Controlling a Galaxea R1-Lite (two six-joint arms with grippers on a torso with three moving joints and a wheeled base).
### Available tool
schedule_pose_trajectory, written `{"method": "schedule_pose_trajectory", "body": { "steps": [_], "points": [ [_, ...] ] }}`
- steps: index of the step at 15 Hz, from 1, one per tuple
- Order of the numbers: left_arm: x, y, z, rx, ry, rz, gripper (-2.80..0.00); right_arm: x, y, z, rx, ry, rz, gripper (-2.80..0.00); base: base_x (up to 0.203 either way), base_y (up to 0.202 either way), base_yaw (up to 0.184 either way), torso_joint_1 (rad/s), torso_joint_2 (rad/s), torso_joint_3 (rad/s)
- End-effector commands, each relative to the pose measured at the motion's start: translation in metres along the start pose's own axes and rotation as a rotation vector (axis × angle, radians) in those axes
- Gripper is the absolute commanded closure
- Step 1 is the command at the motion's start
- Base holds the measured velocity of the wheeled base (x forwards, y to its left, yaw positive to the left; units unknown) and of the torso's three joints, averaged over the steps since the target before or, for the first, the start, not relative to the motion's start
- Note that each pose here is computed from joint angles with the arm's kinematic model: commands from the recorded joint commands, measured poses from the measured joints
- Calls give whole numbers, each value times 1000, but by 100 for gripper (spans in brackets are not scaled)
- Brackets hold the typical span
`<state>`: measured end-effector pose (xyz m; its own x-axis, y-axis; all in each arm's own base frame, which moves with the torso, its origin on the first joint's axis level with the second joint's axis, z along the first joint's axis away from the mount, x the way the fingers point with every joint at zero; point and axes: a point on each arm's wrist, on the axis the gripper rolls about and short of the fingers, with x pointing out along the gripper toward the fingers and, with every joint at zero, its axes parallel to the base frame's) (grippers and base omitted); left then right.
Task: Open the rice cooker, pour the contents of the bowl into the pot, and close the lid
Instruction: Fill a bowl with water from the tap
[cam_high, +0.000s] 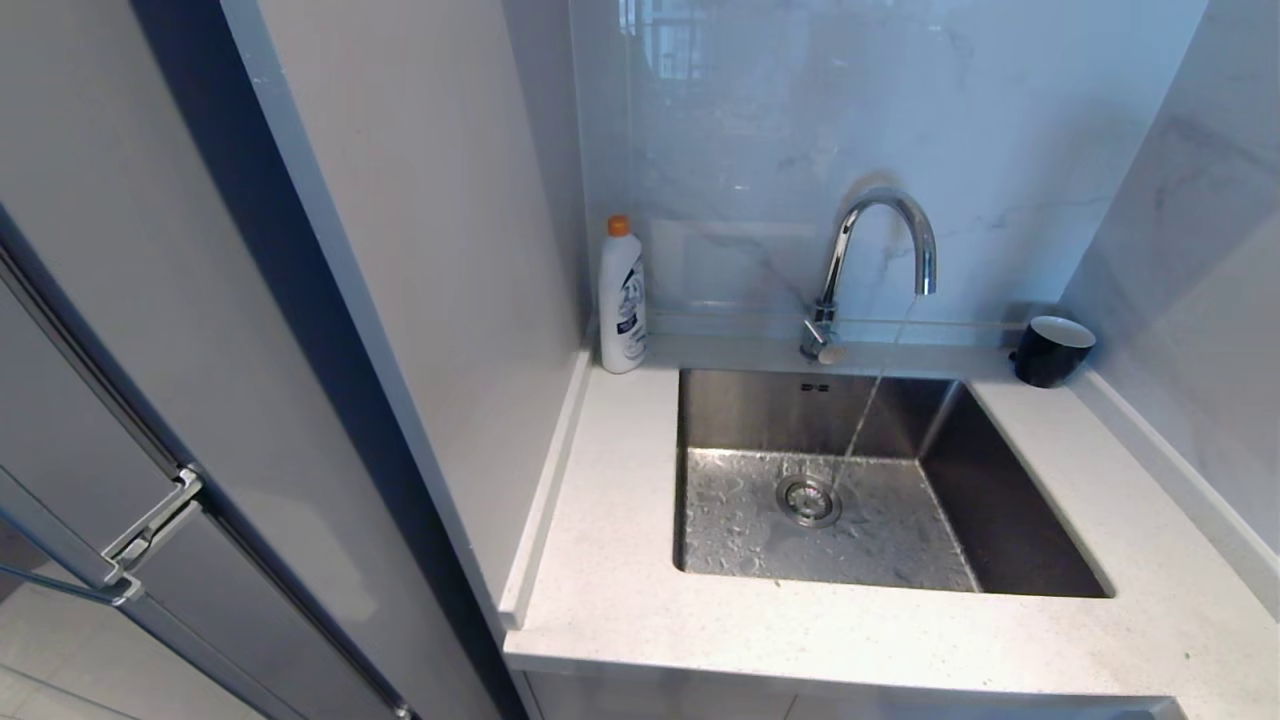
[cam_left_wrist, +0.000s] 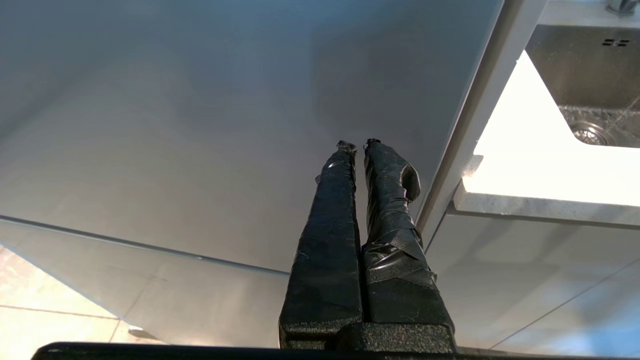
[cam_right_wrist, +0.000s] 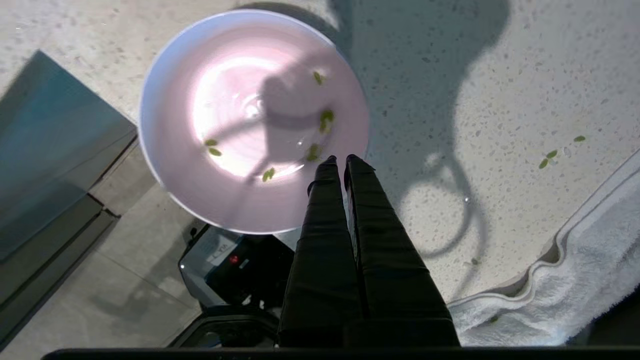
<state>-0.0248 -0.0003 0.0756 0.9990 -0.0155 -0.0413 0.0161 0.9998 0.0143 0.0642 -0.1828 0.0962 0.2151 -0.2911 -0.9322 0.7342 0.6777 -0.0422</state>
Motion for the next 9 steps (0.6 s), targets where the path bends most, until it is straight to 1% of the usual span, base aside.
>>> {"method": "schedule_pose_trajectory", "body": {
  "steps": [1, 4, 9],
  "points": [
    [0, 0, 0, 0, 2, 2, 0, 16, -8, -1, 33, 65, 19, 0, 0, 0, 0, 0, 0, 0],
    [0, 0, 0, 0, 3, 2, 0, 21, -13, -2, 46, 70, 16, 0, 0, 0, 0, 0, 0, 0],
    [0, 0, 0, 0, 0, 0, 0, 38, -16, -4, 61, 126, 47, 0, 0, 0, 0, 0, 0, 0]
  ]
}}
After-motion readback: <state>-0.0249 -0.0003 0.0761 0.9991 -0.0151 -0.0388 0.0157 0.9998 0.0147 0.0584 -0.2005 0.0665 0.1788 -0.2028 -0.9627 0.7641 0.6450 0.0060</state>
